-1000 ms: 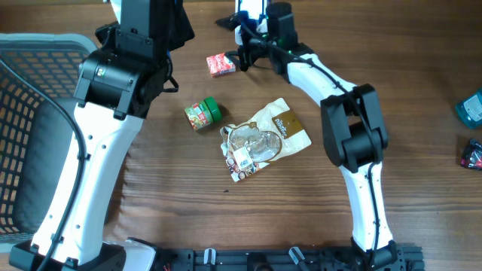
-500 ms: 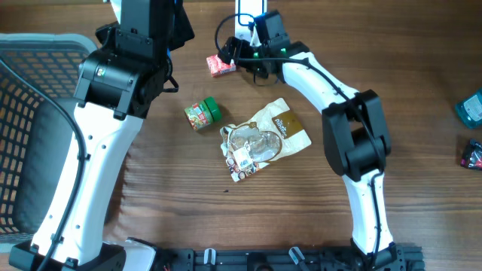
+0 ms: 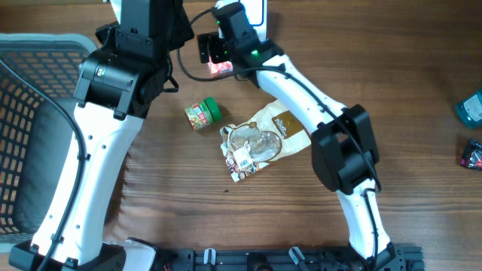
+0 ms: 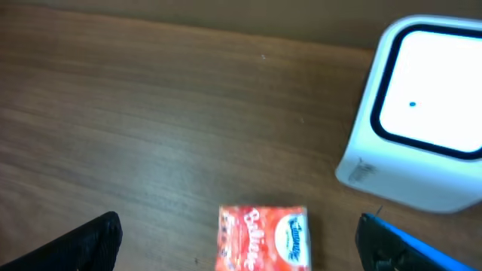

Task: Scan the item barcode

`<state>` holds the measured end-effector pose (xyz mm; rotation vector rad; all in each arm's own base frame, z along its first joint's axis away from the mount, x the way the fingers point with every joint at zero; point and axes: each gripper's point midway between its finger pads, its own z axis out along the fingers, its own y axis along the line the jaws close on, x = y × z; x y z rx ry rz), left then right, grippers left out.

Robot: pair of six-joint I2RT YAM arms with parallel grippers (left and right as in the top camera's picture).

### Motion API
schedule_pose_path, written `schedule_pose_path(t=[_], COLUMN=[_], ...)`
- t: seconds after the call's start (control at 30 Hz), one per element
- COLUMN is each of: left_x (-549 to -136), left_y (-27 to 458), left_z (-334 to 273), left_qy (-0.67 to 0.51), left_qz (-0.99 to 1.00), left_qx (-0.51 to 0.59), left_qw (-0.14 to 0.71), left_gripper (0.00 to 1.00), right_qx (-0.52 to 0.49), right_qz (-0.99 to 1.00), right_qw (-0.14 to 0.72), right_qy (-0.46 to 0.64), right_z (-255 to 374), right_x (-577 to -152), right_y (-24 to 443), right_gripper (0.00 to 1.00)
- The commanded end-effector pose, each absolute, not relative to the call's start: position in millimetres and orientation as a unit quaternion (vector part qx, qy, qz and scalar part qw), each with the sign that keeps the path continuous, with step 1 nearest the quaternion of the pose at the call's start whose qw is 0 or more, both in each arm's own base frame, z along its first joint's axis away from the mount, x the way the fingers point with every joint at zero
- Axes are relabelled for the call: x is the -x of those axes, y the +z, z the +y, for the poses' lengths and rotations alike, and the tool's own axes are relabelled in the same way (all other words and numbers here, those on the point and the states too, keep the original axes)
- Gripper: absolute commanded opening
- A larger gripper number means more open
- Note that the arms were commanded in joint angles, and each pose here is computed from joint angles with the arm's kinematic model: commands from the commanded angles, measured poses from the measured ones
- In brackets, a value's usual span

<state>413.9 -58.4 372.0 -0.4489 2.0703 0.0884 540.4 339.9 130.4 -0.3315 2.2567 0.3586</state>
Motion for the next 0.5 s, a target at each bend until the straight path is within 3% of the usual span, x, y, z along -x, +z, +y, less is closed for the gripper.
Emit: schedule_pose_path(t=[0.0,0.47], left_x=[-409,-409], left_y=[384,384], left_z=[-52,-52], left_qy=[0.036,0.036], left_qz=[0.841,0.841], left_qx=[0.197,0.197], left_qw=[0.502,0.502], left_gripper=[1.00,1.00], right_qx=[0.131,0.159], right_qz=[0.904,0.914], right_qw=[0.396,0.356], right_qy=[0.096,0.111], right_z=[325,347], right_x=[-553,-536], right_y=[91,49], right_gripper=[1.00,1.00])
